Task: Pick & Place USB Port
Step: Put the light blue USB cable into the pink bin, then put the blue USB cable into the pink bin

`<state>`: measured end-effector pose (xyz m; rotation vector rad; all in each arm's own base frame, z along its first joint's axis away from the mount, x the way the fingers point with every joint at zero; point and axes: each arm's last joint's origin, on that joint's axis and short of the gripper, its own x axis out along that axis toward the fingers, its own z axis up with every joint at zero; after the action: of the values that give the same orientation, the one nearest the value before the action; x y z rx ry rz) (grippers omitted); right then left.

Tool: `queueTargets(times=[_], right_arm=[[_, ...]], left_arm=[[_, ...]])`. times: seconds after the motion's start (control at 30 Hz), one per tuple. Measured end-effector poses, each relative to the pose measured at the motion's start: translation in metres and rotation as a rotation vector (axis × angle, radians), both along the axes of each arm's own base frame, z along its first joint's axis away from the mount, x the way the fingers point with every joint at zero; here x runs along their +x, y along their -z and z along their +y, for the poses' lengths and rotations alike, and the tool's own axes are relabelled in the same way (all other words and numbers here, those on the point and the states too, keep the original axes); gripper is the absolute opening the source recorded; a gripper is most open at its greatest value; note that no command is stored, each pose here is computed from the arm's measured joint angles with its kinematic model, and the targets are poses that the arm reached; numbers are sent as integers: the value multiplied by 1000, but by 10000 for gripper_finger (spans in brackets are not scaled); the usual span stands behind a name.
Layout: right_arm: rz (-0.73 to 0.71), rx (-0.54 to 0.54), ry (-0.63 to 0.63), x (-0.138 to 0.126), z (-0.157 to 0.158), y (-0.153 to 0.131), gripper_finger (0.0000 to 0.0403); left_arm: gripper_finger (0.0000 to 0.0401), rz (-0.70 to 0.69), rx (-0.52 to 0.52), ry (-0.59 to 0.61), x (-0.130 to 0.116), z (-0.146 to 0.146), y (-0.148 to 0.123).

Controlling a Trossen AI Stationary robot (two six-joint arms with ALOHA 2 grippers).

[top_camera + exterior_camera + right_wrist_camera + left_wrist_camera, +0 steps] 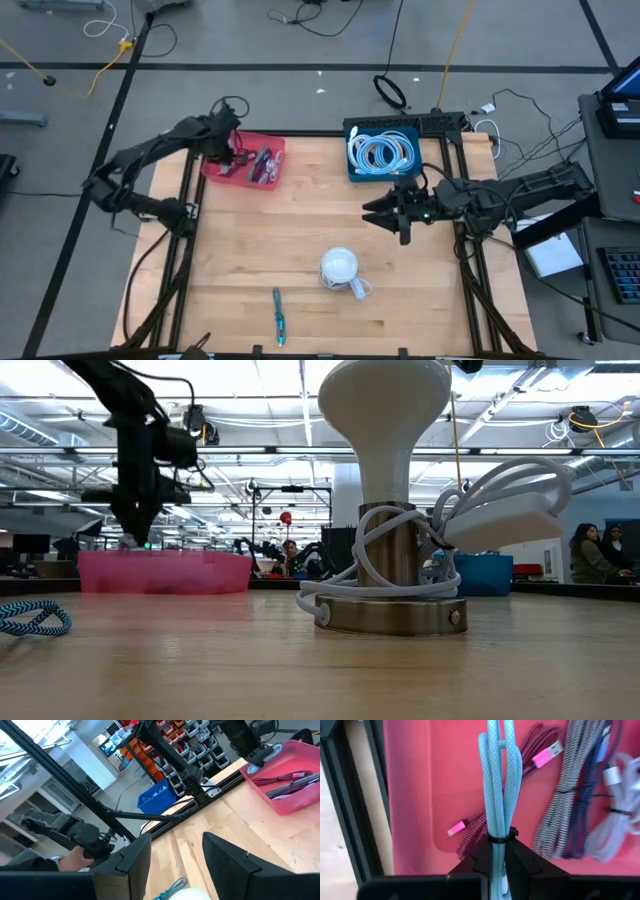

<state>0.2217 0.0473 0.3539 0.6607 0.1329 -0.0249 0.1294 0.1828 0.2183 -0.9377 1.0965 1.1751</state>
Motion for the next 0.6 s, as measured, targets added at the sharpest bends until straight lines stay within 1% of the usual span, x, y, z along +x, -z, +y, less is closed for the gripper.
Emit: queueTargets(times=[0.07, 0.13, 0.37, 0.43, 0.5, 0.6], right_arm=[[3, 0, 17, 1, 0, 1, 171], [3, 0, 21, 1, 0, 1, 171], [2, -3, 44, 1, -1, 1, 171], [3, -4, 44, 1, -1, 1, 171], [6, -4, 44, 1, -1, 1, 171], [9, -6, 44, 0, -1, 1, 171]], left_arm=[[26, 43, -23, 26, 2, 4, 9], [40, 73, -44, 31, 4, 7, 16], [163, 118, -21, 23, 4, 9, 18], [188, 112, -13, 26, 3, 9, 16], [203, 85, -11, 35, 5, 8, 11], [208, -26, -17, 108, 17, 4, 0]])
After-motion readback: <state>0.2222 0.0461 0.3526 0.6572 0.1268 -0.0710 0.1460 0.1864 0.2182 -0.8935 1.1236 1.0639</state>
